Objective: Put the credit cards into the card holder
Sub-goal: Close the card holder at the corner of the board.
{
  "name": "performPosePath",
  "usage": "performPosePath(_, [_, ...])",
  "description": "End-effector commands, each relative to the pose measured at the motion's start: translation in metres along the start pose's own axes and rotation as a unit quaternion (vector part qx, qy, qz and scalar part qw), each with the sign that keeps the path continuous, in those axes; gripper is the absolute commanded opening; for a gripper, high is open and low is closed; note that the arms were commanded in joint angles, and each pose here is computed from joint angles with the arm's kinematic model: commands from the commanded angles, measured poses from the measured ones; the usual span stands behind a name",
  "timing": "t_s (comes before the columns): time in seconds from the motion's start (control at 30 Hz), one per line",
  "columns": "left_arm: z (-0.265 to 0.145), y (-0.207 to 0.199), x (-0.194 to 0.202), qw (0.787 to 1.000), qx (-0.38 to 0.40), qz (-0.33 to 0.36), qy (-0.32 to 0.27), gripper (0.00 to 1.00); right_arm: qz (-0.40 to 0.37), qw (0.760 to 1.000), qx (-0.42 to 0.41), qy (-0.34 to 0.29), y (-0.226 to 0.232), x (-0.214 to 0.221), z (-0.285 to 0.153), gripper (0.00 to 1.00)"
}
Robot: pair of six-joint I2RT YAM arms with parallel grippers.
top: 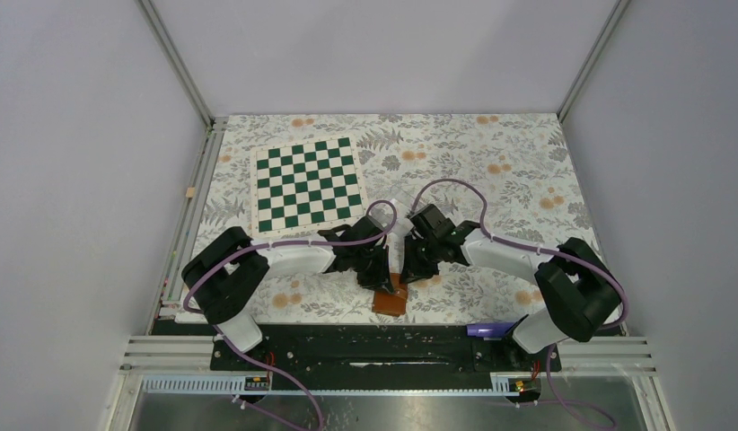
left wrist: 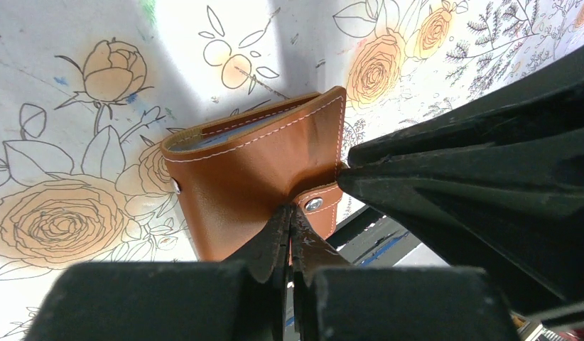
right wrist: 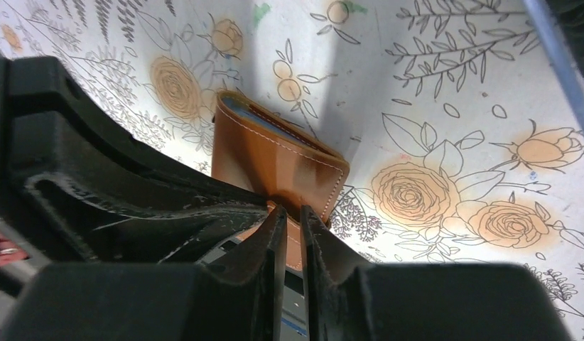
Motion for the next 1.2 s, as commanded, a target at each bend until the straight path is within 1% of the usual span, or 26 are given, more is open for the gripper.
performPosePath(0.0, [0.002, -0.004, -0.010, 1.000, 0.003, 0.009, -0.017, 0.00, -0.003, 0.999, -0.031, 0.017, 0.001, 0.009, 0.002, 0.18])
performPosePath(0.1, [0.002, -0.004, -0.010, 1.000, 0.002, 0.009, -0.017, 0.00, -0.001, 0.999, -0.042, 0.031, 0.000, 0.011, 0.007, 0.13])
performPosePath(0.23, [0.002, -0.004, -0.010, 1.000, 0.001, 0.009, -0.015, 0.00, -0.004, 0.998, -0.047, 0.033, 0.002, 0.012, 0.007, 0.09])
performPosePath(0.53, [0.004, -0.003, -0.009, 1.000, -0.001, 0.008, -0.012, 0.00, -0.011, 0.998, -0.050, 0.032, 0.003, 0.012, 0.006, 0.08])
performPosePath(0.77, [0.005, -0.001, -0.009, 1.000, -0.003, 0.005, -0.009, 0.00, -0.024, 0.998, -0.062, 0.007, 0.005, 0.016, -0.011, 0.08])
performPosePath(0.93, [0.006, -0.001, -0.008, 1.000, -0.004, 0.005, -0.005, 0.00, -0.032, 0.997, -0.066, 0.019, 0.006, 0.021, -0.008, 0.07])
performPosePath(1.03, [0.006, -0.001, -0.009, 1.000, -0.004, 0.005, -0.006, 0.00, -0.031, 0.997, -0.056, 0.034, 0.004, 0.024, -0.002, 0.07])
performPosePath(1.17, [0.007, 0.000, -0.008, 1.000, -0.005, 0.004, -0.005, 0.00, -0.028, 0.999, -0.014, 0.041, -0.005, 0.023, 0.006, 0.06])
Point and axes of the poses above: each gripper's point midway between its finger pads, its own z axis out along the fingers, its own y axis along the line the jaws close on, x = y × z, the point moved 9 cm from there along -z, back along the fingers, and after that the axes turned 5 degrees about z, right-handed, at the moved point
